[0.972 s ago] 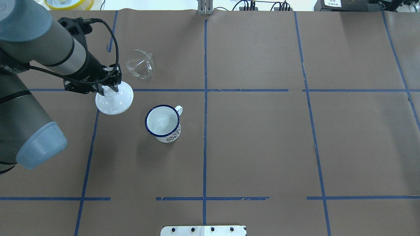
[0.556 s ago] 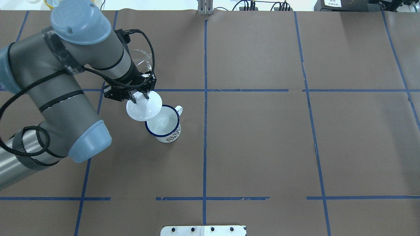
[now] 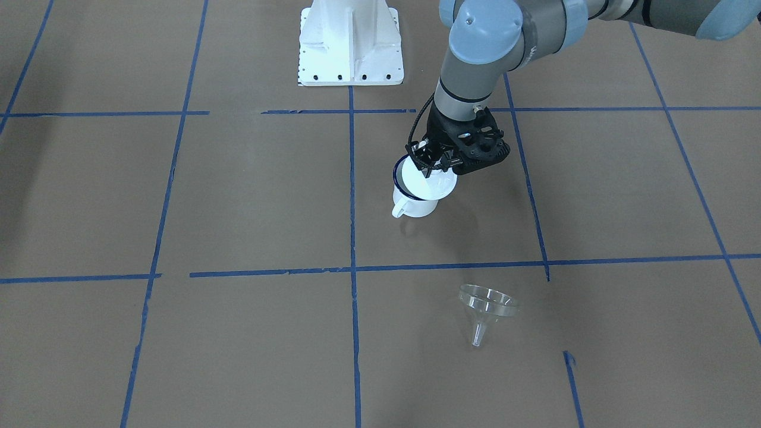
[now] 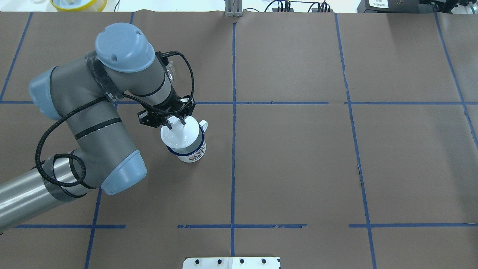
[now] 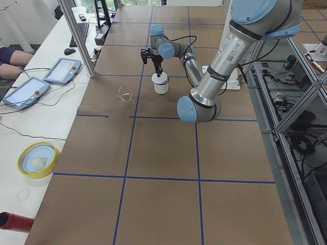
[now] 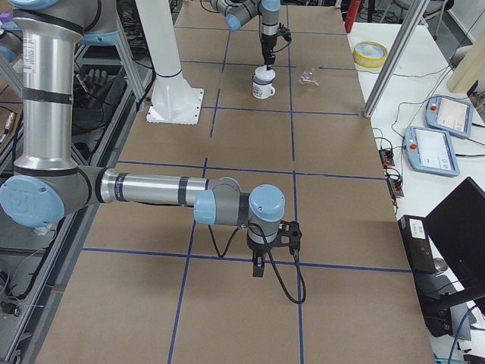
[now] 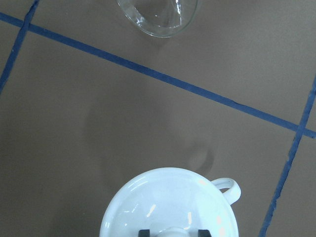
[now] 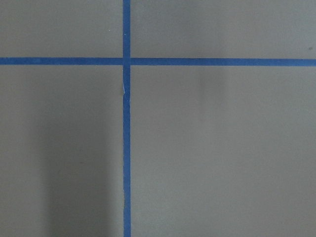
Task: Remove funnel from cup
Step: 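Lower the lid onto the mug opening with the left gripper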
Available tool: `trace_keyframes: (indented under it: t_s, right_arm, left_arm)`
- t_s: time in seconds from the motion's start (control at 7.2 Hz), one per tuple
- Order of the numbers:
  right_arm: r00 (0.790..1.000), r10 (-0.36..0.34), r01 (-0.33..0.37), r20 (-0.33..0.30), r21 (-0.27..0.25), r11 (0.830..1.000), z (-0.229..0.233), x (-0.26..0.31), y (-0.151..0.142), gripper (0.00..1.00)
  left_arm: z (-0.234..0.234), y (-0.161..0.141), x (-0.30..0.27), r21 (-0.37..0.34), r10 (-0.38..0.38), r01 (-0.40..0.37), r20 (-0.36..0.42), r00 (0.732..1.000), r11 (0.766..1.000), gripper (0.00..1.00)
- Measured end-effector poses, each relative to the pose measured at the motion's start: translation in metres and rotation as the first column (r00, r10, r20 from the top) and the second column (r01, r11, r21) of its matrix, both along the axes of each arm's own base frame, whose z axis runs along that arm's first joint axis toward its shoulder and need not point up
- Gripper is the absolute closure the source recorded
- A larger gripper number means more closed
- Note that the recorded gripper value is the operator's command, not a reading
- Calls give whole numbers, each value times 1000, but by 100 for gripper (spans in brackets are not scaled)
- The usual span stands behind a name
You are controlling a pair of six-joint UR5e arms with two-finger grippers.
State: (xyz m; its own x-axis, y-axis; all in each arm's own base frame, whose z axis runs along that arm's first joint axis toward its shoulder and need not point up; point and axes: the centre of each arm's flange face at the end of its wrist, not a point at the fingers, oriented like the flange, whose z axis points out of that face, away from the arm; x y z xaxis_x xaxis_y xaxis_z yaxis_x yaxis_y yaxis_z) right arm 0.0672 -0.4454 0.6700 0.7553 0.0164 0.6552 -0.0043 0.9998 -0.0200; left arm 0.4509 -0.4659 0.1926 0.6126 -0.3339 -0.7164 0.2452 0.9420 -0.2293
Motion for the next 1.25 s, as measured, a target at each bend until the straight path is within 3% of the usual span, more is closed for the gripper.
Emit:
trace_keyframes:
  t_s: [1.11, 1.25]
  right_arm:
    - [1000, 0, 0, 0, 0, 1000, 0, 0, 0, 0]
    - [1000, 0, 0, 0, 0, 1000, 0, 0, 0, 0]
  left_arm:
    - [-3, 5, 3, 6, 8, -8, -7, 1000, 1000, 100]
    - [-2, 4, 4, 4, 8, -8, -6, 1000, 1000, 60]
